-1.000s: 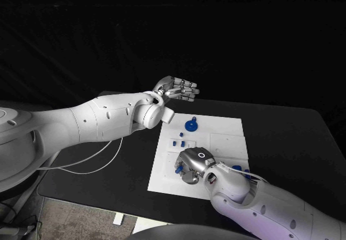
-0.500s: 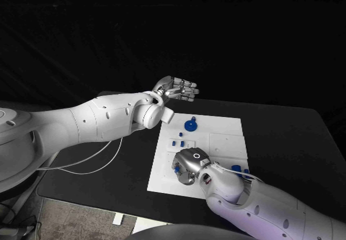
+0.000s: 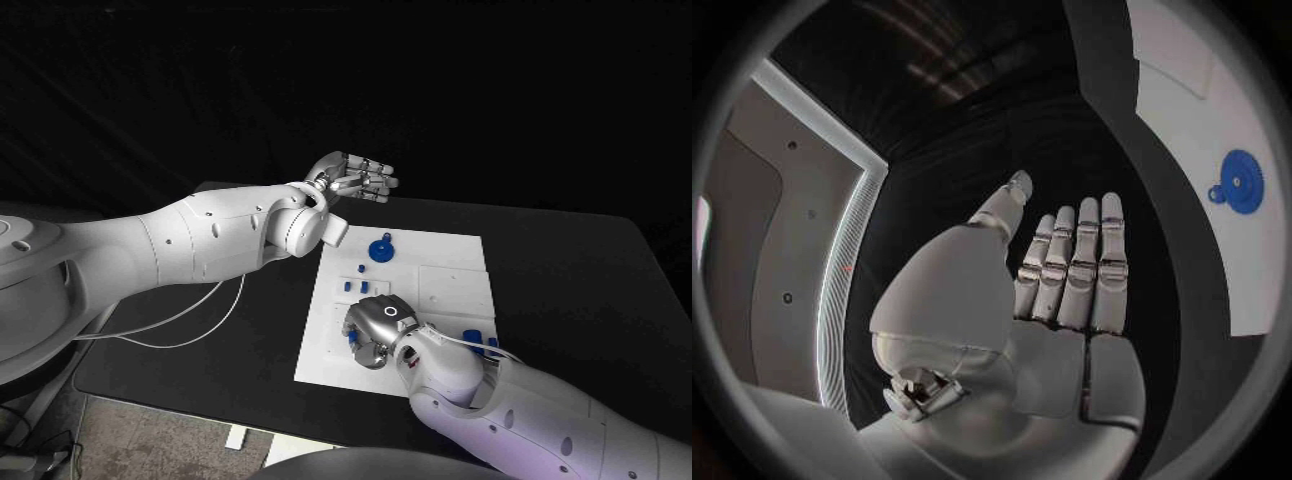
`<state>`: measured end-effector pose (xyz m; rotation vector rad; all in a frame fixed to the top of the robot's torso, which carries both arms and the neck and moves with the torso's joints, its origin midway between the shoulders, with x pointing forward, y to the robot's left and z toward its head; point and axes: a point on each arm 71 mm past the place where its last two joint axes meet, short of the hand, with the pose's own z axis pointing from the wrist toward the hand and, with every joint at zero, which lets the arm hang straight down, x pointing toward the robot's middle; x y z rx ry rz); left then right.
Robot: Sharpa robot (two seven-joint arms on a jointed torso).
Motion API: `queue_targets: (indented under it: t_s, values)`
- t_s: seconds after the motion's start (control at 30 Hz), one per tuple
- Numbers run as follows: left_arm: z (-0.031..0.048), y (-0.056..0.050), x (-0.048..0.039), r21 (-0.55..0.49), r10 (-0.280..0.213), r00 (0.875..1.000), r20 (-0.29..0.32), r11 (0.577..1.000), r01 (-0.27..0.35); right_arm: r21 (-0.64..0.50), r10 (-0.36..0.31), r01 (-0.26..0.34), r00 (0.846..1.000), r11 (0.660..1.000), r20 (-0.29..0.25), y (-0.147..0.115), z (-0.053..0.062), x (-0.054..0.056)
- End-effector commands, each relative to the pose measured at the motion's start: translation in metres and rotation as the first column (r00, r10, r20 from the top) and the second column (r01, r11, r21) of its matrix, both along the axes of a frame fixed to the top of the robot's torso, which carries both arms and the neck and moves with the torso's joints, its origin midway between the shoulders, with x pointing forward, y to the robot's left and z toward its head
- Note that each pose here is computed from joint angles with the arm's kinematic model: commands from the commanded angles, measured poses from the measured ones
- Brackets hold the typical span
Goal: Assemble the parts on the task board
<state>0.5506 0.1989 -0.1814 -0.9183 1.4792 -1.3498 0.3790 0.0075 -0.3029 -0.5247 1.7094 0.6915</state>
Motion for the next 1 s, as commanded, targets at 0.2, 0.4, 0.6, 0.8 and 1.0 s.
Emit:
queue_targets:
  t_s: [0.2, 0.4, 0.6, 0.8, 1.0]
  values:
    - [0.0010, -0.001, -0.0002, -0.011, -0.014, 1.000, 0.001, 1.000, 0.014, 0.016, -0.011, 0.012, 0.999, 1.000, -0.042, -0.002, -0.007, -0.004]
    - [0.0010, -0.001, -0.0003, -0.012, -0.015, 1.000, 0.001, 1.000, 0.015, 0.096, -0.023, 0.025, 1.000, 0.995, -0.021, -0.003, -0.001, -0.004]
    - [0.0011, -0.001, -0.0004, -0.014, -0.015, 1.000, 0.000, 1.000, 0.015, 0.166, -0.031, 0.031, 1.000, 0.986, -0.001, -0.005, 0.005, -0.005]
    - [0.0010, 0.001, -0.0002, -0.014, -0.012, 1.000, 0.000, 1.000, 0.012, 0.250, -0.046, 0.040, 0.999, 0.967, 0.018, -0.010, 0.013, -0.007]
    - [0.0009, 0.001, -0.0002, -0.014, -0.013, 1.000, 0.000, 1.000, 0.013, 0.313, -0.059, 0.051, 0.998, 0.948, 0.017, -0.017, 0.024, -0.007]
